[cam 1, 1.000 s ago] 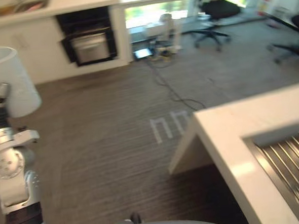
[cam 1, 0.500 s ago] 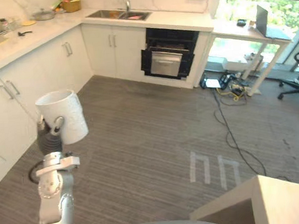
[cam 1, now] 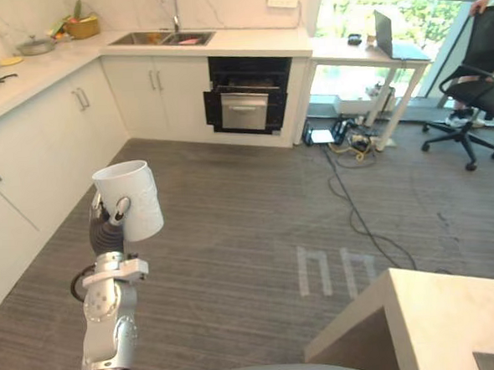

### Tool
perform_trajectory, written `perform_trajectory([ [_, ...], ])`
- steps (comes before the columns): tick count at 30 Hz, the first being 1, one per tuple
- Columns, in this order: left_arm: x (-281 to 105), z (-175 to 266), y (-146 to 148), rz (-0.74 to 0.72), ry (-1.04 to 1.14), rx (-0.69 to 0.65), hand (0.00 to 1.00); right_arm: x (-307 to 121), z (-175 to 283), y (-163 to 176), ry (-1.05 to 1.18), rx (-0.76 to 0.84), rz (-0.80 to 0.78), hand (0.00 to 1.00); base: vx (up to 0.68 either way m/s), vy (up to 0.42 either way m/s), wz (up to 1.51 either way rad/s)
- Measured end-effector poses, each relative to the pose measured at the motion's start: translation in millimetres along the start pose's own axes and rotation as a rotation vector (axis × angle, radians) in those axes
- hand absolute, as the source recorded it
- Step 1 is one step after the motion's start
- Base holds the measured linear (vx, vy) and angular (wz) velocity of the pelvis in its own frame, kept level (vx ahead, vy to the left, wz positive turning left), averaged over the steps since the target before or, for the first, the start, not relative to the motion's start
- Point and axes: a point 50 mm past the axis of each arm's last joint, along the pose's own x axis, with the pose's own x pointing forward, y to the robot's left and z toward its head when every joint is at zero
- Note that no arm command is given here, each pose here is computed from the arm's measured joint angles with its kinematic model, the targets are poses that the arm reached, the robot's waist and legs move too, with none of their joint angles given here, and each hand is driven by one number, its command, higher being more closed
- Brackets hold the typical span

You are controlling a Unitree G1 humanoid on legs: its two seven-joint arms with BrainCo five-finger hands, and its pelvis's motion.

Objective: Walk over to the sink, pick up the cup, carry it to the dishwasher, place the cup inside the dishwasher, then close the dishwasher door

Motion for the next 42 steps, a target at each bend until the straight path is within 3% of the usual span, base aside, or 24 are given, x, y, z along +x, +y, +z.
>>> perform_trajectory([
  [5,0.6,-8.5,0.8,0.029,0.034,0.041,1.0,-0.3,-0.4,1.4,-0.014,-0.006,0.013,0.0,-0.02,-0.01,-0.04],
  [6,-1.2,-14.2,7.0,0.091,0.069,0.088,1.0,0.5,3.6,7.9,-0.007,-0.104,0.061,0.0,0.0,0.0,0.0],
  [14,-4.0,-17.4,4.5,0.09,0.083,0.075,1.0,0.5,2.6,8.5,-0.029,-0.107,0.065,0.0,0.0,-0.001,-0.07],
  [19,-10.7,-29.6,-16.1,0.053,0.137,-0.017,1.0,0.3,0.5,10.8,-0.086,-0.075,0.042,0.0,-0.02,-0.005,-0.01],
  [23,-13.9,-39.6,-51.1,-0.077,0.198,-0.123,1.0,-1.4,4.4,5.3,-0.153,0.041,-0.035,0.0,0.02,0.055,0.5],
  [31,-13.8,-41.7,-42.0,-0.088,0.237,-0.126,1.0,0.8,12.8,18.4,-0.221,0.078,-0.001,0.0,0.18,0.045,0.07],
  [42,-19.9,-37.3,-77.0,-0.139,0.231,-0.223,1.0,-10.6,2.9,-11.1,-0.24,0.12,-0.103,0.0,0.58,-0.227,0.28],
])
